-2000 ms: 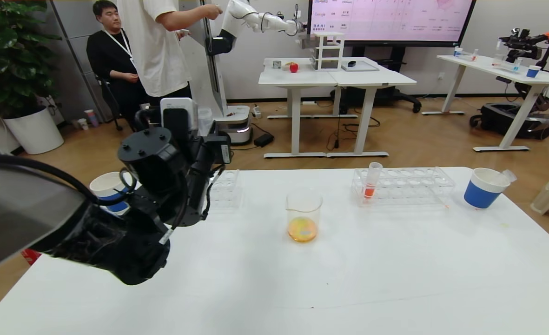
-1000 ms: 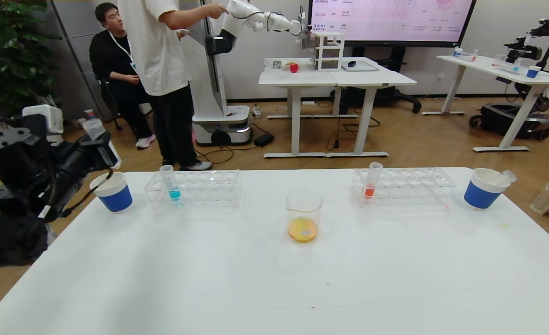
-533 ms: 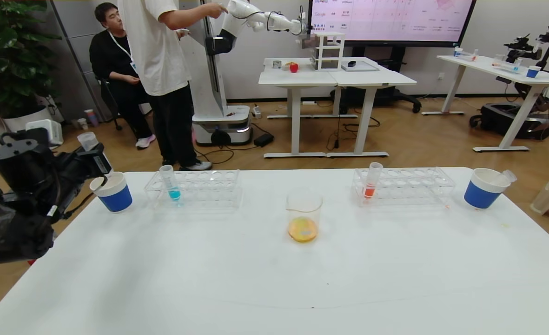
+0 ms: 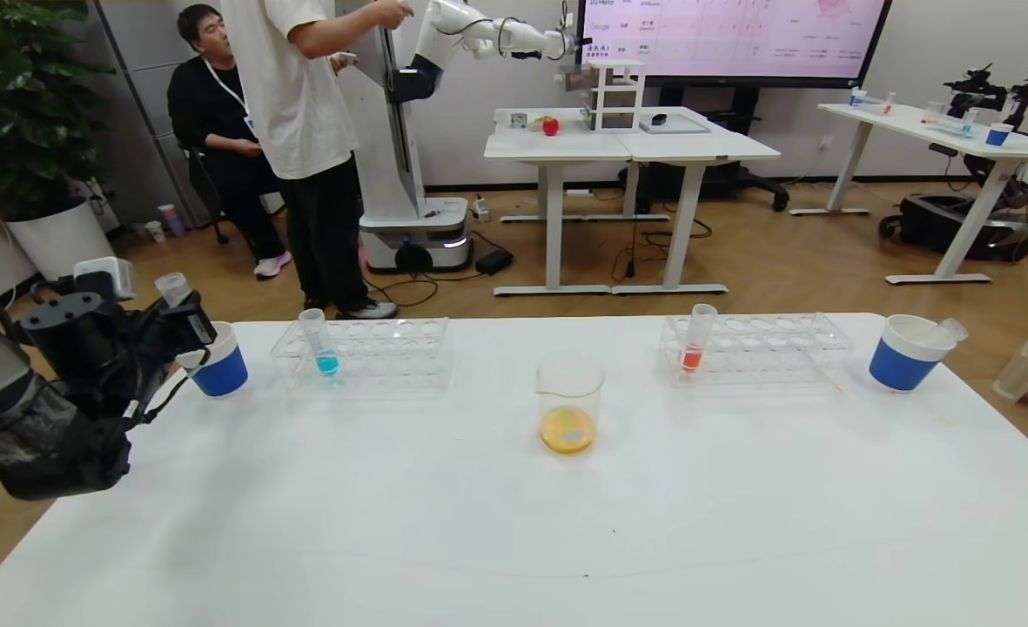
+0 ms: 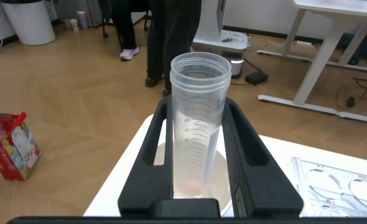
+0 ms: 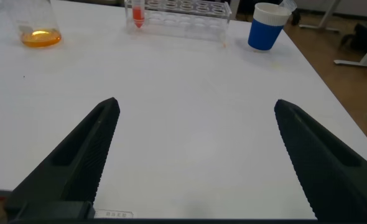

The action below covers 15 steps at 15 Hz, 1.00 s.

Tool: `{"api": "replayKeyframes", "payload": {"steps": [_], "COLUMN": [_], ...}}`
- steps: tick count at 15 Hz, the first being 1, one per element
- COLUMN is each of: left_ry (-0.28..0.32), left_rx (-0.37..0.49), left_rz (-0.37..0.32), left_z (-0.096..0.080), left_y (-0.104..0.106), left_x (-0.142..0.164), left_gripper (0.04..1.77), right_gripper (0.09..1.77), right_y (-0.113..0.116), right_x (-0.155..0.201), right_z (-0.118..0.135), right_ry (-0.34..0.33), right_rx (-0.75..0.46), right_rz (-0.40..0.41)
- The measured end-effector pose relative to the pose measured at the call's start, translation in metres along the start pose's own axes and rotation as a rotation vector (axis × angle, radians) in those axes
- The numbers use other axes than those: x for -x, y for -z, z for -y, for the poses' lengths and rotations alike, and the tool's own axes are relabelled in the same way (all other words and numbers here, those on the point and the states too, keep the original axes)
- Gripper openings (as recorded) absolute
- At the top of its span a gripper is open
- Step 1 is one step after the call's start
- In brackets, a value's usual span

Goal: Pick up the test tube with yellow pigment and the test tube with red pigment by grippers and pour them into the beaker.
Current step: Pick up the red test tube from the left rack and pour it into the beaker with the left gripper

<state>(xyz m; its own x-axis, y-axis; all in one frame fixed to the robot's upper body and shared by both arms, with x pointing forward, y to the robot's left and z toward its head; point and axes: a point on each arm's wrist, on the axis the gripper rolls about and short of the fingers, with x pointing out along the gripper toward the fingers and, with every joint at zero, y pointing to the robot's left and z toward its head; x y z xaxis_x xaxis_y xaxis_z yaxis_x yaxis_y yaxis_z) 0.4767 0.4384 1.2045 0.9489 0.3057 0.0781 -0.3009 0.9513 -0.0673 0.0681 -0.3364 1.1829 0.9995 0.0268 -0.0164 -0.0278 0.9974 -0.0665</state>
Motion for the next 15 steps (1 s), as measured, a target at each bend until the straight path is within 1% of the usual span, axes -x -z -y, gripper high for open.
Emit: {"api": "replayKeyframes", "payload": {"steps": [6,9,10,11,12,13,14,15], "left_ry": [-0.010,-0.012,-0.011,-0.011,-0.010,-0.009,-0.009,-0.009], "left_rx": [-0.001,-0.004,-0.005,-0.005,-0.006,-0.007,-0.008,-0.009], "left_rz": [-0.020,-0.028,-0.023,-0.011,-0.004,-0.003,-0.004,0.003], "left_z": [-0.004,-0.005,-0.005,-0.005,-0.005,-0.005,-0.004,-0.005], "left_y": [0.020,0.024,0.024,0.023,0.022,0.022,0.023,0.022], "left_x": [-0.005,-0.004,-0.005,-0.005,-0.005,-0.005,-0.005,-0.005], "left_gripper": [0.50,0.50,0.57,0.81,1.18,1.51,1.70,1.75], "right_gripper": [1.74,1.74,1.74,1.74,1.74,1.74,1.74,1.74], "right_y": [0.000,0.000,0.000,0.000,0.000,0.000,0.000,0.000], "right_x": [0.000,0.000,0.000,0.000,0.000,0.000,0.000,0.000], "right_z": [0.000,0.000,0.000,0.000,0.000,0.000,0.000,0.000], "right_ry": [0.000,0.000,0.000,0.000,0.000,0.000,0.000,0.000], "right_rx": [0.000,0.000,0.000,0.000,0.000,0.000,0.000,0.000], "right_rz": [0.000,0.000,0.000,0.000,0.000,0.000,0.000,0.000]}}
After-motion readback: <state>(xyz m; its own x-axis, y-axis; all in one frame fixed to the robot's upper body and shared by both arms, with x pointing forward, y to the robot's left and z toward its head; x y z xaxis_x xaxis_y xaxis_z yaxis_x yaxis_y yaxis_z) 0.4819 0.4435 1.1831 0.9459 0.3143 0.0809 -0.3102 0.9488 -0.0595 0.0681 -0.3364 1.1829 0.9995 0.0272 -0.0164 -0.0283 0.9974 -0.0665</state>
